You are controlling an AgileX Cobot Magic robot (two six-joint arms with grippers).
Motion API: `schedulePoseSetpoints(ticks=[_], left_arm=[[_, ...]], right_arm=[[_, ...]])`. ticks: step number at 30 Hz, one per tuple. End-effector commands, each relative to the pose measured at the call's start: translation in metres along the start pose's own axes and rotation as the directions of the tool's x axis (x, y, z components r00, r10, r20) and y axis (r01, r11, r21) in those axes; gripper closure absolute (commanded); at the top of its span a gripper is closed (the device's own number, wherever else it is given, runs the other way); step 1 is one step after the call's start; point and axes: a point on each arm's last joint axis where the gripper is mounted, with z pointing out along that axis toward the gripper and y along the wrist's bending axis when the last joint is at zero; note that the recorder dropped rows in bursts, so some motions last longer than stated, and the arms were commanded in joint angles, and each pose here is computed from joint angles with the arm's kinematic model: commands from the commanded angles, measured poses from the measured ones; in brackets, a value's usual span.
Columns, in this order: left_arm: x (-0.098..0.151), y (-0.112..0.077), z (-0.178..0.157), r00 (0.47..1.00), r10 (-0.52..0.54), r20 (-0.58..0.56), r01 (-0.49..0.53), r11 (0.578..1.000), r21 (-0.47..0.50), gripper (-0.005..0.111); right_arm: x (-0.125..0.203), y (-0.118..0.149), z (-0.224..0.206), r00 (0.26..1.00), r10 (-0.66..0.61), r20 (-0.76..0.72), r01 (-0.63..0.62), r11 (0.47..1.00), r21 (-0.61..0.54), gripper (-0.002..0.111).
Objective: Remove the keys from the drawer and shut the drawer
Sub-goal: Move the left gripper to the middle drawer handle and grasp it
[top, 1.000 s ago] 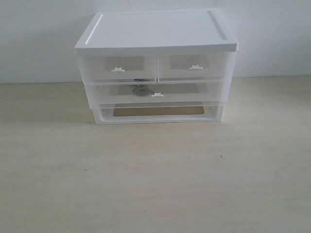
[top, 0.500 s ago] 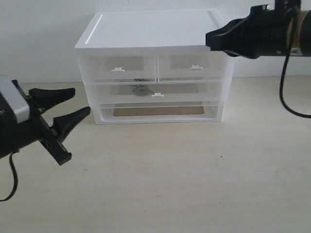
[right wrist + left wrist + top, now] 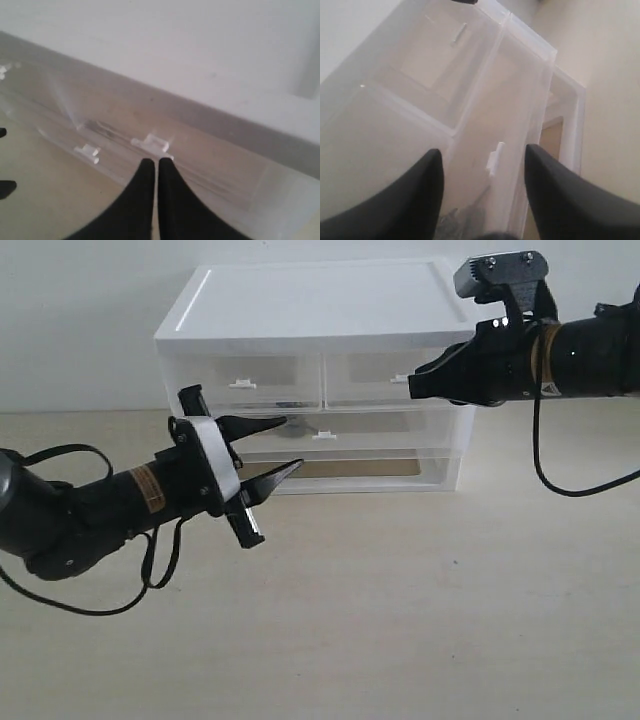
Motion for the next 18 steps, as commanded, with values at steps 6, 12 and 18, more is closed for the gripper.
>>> schedulePoseSetpoints(ticks=[6, 12, 18], left_arm=[[0.018, 0.006, 0.036, 0.994, 0.11, -0.019, -0.109, 0.992, 0.058, 0.06], [0.022, 0.0, 0.041, 0.977, 0.211, -0.015, -0.207, 0.968, 0.138, 0.06], [0.016, -0.015, 0.037, 0.953, 0.286, 0.105, -0.303, 0.917, 0.259, 0.063]], right_arm=[[0.007, -0.008, 0.013, 1.0, 0.012, 0.009, -0.012, 0.999, 0.04, 0.108], [0.004, -0.01, 0.017, 1.0, 0.013, 0.018, -0.014, 0.999, 0.035, 0.108], [0.002, -0.012, 0.017, 1.0, 0.002, 0.017, -0.003, 0.998, 0.055, 0.108]])
